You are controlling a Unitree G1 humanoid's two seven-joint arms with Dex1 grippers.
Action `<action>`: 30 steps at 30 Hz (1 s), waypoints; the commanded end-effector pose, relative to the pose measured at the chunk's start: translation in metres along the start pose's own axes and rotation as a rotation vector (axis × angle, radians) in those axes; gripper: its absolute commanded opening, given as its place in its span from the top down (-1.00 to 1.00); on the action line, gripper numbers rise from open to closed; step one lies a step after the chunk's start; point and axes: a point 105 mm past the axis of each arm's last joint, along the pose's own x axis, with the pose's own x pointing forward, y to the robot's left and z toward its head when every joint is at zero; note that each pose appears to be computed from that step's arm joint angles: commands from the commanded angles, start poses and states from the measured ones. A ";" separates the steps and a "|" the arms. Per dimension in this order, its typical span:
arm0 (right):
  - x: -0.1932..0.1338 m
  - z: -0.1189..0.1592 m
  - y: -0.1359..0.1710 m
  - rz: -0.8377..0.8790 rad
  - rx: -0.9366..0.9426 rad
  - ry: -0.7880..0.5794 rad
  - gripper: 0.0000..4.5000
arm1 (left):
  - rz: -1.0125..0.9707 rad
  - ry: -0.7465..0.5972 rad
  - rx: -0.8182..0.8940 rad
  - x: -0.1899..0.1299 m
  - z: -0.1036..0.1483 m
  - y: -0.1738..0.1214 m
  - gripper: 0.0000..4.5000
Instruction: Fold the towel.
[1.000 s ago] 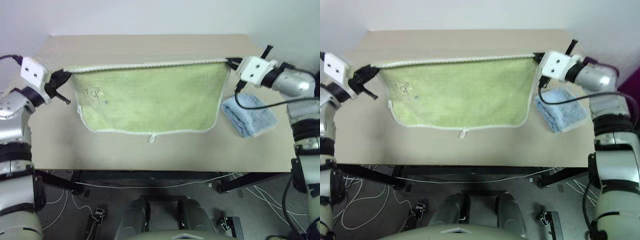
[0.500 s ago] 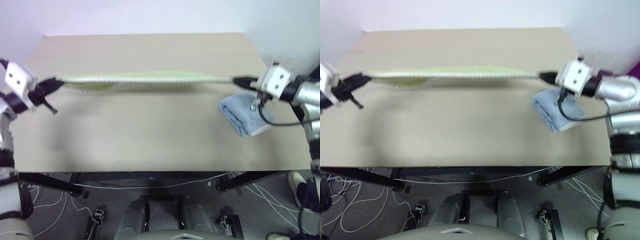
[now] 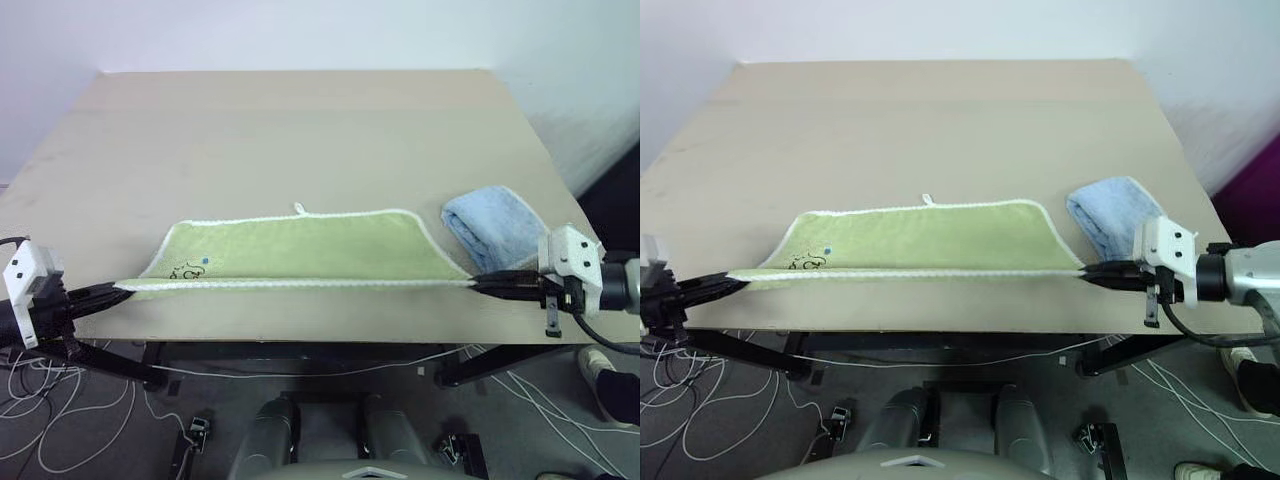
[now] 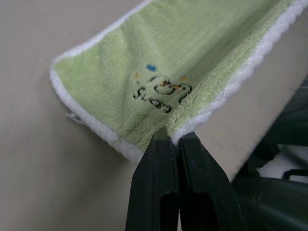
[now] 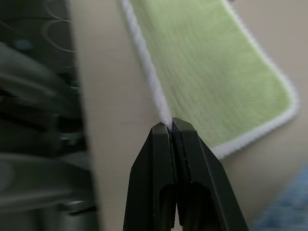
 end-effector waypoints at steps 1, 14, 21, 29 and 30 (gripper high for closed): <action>-0.004 0.012 -0.002 -0.008 -0.042 -0.006 0.97 | 0.020 -0.006 0.040 -0.008 0.014 0.001 1.00; 0.024 0.024 -0.089 -0.243 -0.223 -0.019 0.97 | 0.205 0.006 0.128 0.033 0.013 0.045 1.00; 0.049 0.013 -0.126 -0.316 -0.251 0.007 0.97 | 0.316 0.022 0.190 0.062 0.015 0.077 1.00; 0.064 -0.004 -0.141 -0.332 -0.237 0.042 0.97 | 0.342 0.008 0.202 0.088 0.019 0.089 1.00; 0.065 -0.006 -0.140 -0.329 -0.235 0.045 0.97 | 0.342 0.013 0.204 0.091 0.018 0.089 1.00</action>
